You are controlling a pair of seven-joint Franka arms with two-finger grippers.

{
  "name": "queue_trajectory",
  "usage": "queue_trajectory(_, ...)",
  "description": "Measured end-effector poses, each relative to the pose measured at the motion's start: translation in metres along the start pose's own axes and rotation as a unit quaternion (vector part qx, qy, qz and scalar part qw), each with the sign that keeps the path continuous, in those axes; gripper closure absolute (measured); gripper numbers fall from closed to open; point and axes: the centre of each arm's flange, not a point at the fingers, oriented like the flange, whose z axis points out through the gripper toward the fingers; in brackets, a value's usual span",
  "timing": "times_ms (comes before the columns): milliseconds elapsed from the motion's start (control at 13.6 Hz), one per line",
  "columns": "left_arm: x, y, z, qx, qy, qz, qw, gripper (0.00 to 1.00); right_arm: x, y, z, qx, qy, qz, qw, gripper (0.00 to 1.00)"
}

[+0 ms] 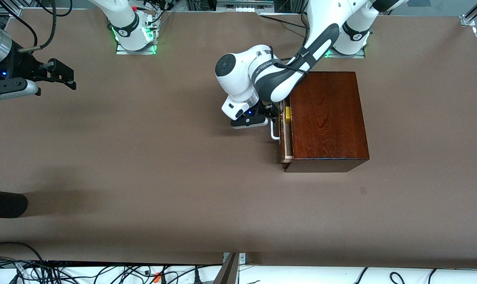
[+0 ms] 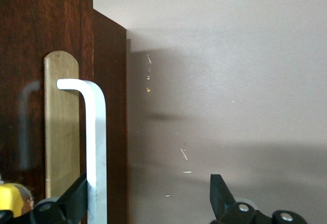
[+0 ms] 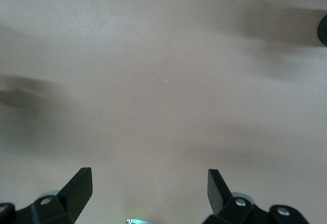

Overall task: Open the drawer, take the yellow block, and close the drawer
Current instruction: 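Pull the drawer out of the box with the left gripper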

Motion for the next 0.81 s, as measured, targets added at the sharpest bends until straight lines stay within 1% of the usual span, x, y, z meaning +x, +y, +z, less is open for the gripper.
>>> queue_trajectory(441,0.002,0.02,-0.008,-0.014,0.002,-0.012,1.0,0.0,0.0,0.0,0.0,0.0,0.0,0.0,1.0,0.0)
queue_trajectory(809,-0.001,0.043,-0.018,-0.033,0.005,-0.015,0.999,0.0,0.0,0.001,0.0,0.0,0.0,0.001,1.0,0.0)
